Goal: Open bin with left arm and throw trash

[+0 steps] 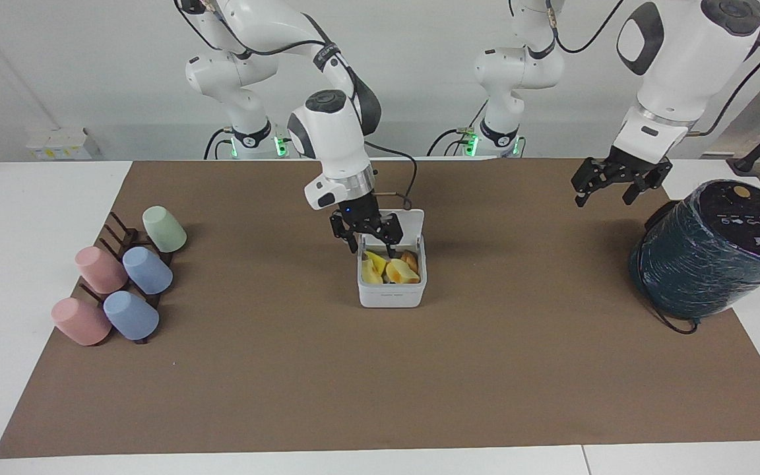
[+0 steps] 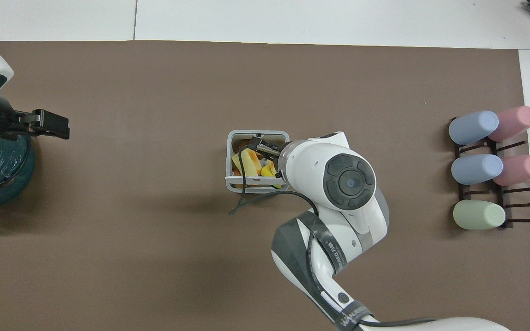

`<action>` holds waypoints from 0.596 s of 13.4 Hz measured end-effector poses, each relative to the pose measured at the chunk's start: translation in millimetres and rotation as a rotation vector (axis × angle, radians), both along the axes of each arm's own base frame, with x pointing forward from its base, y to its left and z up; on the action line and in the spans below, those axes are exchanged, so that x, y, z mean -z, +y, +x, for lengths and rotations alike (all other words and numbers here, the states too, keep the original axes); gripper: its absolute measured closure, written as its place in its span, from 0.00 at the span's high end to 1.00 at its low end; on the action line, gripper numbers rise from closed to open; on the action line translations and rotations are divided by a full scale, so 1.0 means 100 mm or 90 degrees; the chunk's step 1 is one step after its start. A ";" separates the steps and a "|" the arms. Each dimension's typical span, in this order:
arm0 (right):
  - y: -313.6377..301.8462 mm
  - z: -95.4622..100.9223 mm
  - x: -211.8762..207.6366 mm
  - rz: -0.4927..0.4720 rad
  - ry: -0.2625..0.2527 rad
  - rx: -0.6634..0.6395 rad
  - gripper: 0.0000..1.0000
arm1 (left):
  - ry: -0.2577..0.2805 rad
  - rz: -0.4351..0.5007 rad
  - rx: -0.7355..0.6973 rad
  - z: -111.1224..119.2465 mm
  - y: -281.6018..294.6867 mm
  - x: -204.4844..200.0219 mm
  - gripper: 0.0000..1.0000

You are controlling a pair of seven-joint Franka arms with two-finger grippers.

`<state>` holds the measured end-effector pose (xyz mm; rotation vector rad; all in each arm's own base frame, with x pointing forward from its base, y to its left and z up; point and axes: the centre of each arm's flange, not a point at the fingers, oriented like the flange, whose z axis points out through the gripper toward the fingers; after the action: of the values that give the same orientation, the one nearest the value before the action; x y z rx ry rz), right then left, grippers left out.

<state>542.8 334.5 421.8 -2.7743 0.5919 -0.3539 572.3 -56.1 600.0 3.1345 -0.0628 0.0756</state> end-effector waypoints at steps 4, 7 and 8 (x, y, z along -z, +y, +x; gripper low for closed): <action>-0.37 0.10 -0.28 -0.025 -0.003 -0.010 1.00 | 0.000 0.001 0.001 0.00 -0.01 0.00 1.00; -1.16 0.16 -0.69 -0.086 0.020 -0.061 1.00 | 0.002 0.001 0.006 -0.01 -0.05 0.01 1.00; -1.41 0.15 -0.82 -0.101 0.029 -0.072 1.00 | 0.002 0.001 0.007 -0.01 -0.06 0.01 1.00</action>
<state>557.8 193.8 504.0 -2.9592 0.4322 -0.3272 571.5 -62.4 598.9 3.1348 -0.0810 0.0710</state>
